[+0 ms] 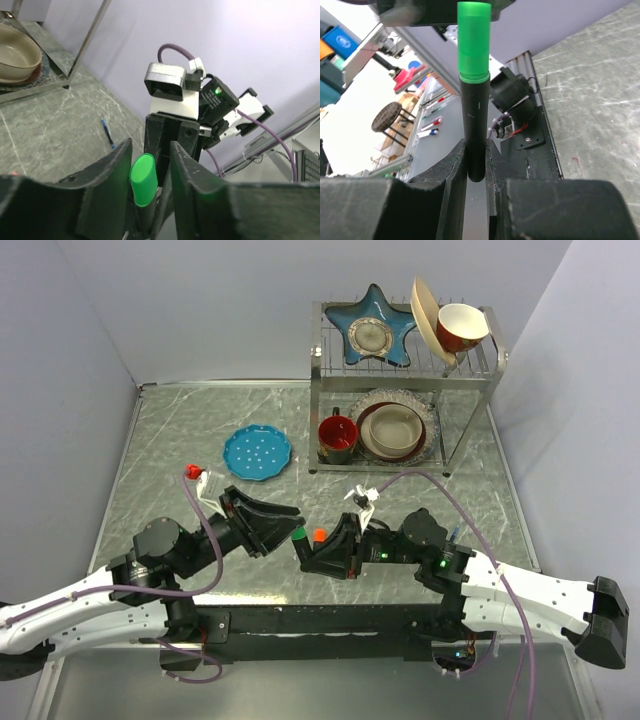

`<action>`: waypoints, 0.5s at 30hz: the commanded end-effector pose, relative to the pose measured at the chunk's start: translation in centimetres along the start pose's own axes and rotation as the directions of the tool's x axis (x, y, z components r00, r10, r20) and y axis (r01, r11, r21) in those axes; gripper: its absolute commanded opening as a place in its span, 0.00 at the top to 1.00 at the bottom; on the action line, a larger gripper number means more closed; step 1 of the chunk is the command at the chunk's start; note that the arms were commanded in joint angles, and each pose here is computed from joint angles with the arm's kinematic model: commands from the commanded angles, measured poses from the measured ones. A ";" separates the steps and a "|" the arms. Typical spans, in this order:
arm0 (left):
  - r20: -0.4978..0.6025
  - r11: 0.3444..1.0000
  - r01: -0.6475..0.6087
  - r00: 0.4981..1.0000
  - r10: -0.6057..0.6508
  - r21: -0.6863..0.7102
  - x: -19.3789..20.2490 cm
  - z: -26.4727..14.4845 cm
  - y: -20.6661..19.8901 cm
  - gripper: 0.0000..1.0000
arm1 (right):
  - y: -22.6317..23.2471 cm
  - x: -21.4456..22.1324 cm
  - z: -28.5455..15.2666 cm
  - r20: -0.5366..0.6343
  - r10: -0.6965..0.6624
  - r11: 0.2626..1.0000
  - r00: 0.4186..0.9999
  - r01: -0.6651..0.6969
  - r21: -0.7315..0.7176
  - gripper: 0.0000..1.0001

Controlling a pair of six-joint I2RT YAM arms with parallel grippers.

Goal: Insert the pens into the pen caps

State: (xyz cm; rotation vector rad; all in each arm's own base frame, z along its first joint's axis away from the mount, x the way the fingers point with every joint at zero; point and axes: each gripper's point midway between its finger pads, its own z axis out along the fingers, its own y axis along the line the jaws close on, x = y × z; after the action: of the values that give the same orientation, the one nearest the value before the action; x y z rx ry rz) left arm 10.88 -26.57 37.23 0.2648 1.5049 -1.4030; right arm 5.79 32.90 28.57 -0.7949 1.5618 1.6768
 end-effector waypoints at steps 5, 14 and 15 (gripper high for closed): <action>-0.136 0.993 0.069 0.989 -0.056 0.097 3.8 0.2 -1.1 0.99 | 2.3 -3.2 0.1 0.086 -0.057 0.997 0.995 0.062 -0.050 1.00; -0.262 0.971 0.208 0.950 -0.172 0.118 8.9 -0.2 -0.3 0.99 | 1.7 -10.3 -1.7 0.272 -0.188 0.974 0.944 0.145 0.172 1.00; -0.277 0.969 0.218 0.944 -0.180 0.115 9.7 -0.3 0.1 0.99 | 1.3 -10.9 -1.9 0.270 -0.200 0.968 0.942 0.148 0.203 1.00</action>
State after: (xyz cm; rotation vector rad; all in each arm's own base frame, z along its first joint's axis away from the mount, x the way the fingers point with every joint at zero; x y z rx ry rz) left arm 10.05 -28.61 35.52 0.2604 1.5136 -1.5461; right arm 5.51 31.88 28.29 -0.8168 1.6159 1.6030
